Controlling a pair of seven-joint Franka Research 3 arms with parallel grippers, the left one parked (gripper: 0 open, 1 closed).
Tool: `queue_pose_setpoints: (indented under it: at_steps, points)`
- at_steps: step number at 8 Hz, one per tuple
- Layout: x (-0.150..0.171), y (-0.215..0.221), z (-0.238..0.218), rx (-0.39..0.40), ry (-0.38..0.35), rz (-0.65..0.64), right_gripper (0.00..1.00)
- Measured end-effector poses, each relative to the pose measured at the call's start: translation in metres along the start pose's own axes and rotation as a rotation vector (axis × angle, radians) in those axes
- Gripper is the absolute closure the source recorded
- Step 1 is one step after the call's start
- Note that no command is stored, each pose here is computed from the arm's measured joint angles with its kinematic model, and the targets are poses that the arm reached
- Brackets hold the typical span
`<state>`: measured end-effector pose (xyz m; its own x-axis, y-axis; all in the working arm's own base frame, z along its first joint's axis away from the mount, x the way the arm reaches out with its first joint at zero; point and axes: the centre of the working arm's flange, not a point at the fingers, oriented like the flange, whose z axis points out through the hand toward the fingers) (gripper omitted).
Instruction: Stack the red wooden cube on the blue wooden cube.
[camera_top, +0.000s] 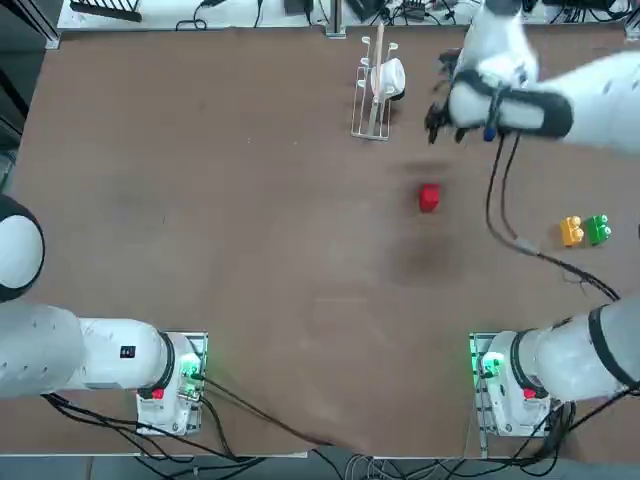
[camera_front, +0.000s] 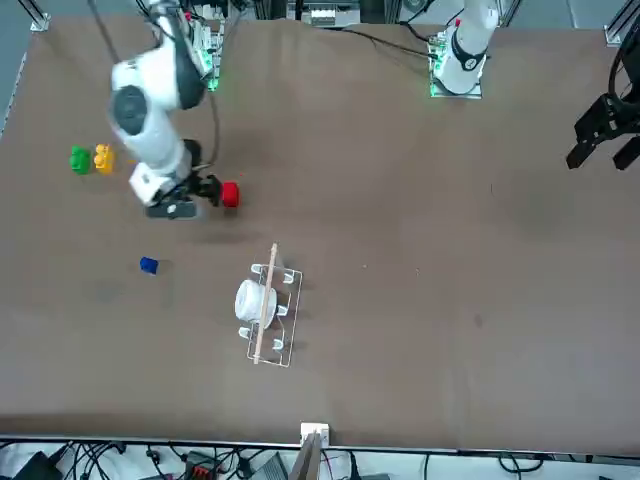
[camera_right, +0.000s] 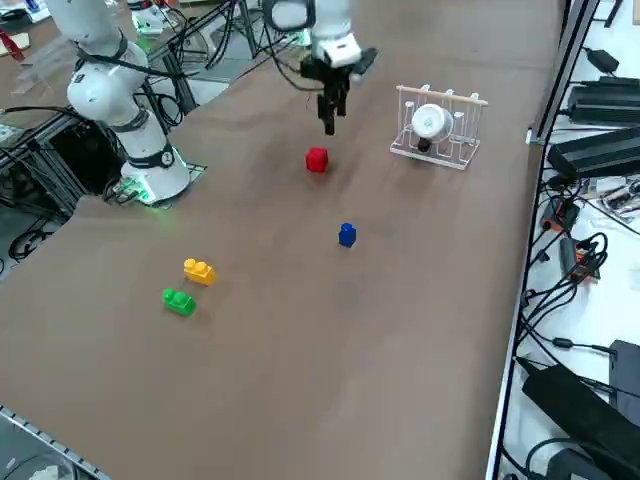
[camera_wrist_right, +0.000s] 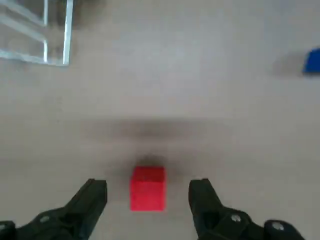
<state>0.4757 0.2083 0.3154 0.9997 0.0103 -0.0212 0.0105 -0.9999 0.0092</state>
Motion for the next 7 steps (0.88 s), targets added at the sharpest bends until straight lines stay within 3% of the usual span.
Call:
queue_pose_setpoints:
  at_steps: [3,7]
  points:
    - [-0.036,-0.002,0.049,0.005,0.009,0.003,0.00]
    - [-0.048,-0.007,0.099,0.022,0.027,0.015,0.00]
